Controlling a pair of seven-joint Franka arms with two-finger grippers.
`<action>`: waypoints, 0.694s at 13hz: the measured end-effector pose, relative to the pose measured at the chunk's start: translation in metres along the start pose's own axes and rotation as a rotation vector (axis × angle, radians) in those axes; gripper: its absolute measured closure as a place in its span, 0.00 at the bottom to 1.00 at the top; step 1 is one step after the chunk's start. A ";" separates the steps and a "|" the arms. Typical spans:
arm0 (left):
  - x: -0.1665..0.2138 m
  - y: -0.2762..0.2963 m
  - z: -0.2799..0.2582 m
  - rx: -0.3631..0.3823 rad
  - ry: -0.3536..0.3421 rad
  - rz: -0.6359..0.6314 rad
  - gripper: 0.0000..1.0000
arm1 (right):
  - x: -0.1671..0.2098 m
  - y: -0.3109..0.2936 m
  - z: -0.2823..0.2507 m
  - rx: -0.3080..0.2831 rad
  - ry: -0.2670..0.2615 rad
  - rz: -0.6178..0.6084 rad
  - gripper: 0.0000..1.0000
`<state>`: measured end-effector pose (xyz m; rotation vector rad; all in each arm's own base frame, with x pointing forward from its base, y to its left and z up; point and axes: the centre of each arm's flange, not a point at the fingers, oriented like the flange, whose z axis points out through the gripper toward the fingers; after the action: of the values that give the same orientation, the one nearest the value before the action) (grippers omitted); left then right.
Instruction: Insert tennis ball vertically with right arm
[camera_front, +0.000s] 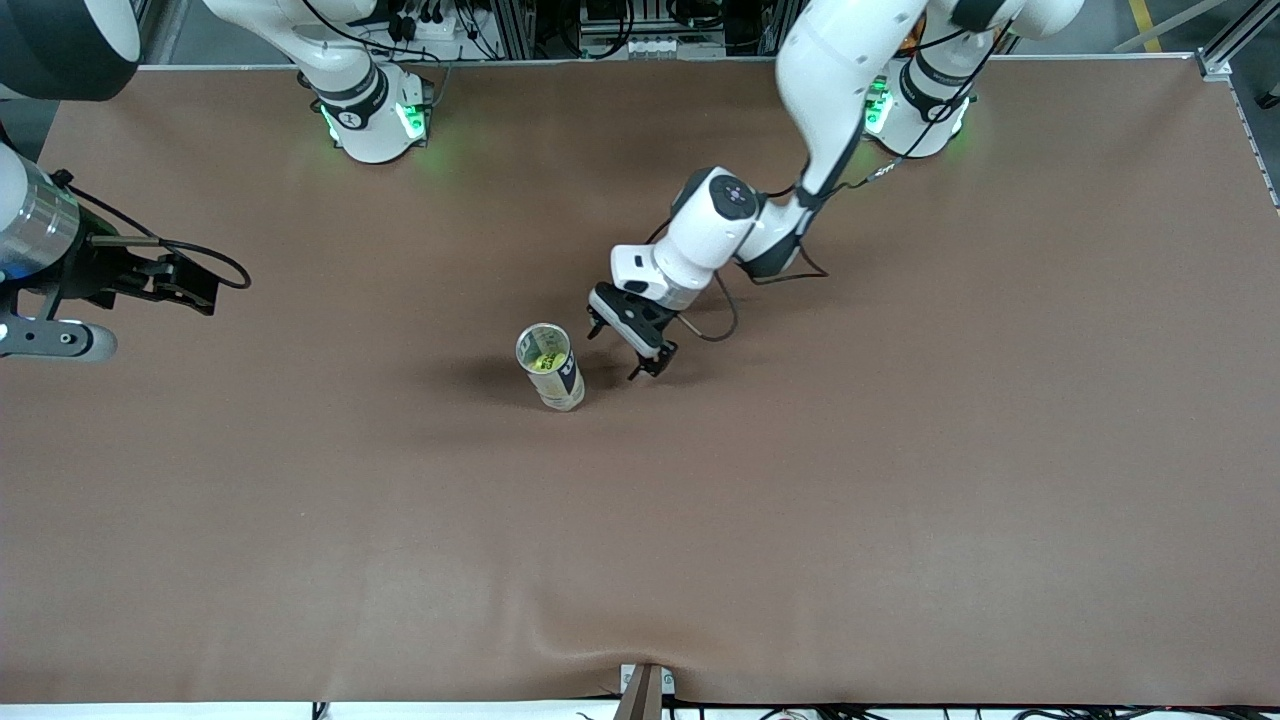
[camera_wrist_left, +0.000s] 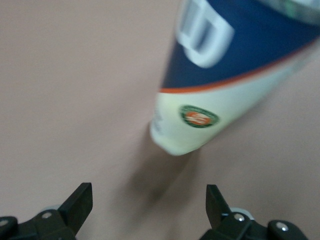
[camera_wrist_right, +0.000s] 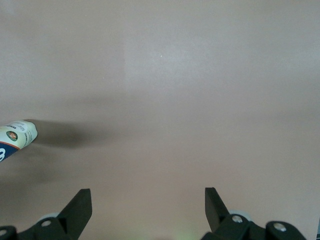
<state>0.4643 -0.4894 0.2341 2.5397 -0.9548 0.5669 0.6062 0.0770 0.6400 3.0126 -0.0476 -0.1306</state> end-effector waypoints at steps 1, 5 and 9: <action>0.011 -0.017 -0.017 -0.008 -0.056 -0.018 0.00 | 0.000 0.001 -0.004 0.018 0.023 0.003 0.00; 0.058 -0.075 -0.072 0.000 -0.233 -0.021 0.00 | -0.018 0.008 -0.009 0.046 0.093 0.025 0.00; 0.098 -0.166 -0.144 0.054 -0.408 -0.033 0.00 | -0.032 0.011 0.008 0.083 0.122 0.032 0.00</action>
<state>0.6108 -0.3581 0.3717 2.7730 -1.0354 0.0611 0.5729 0.0659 0.6361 3.0934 -0.0924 0.0596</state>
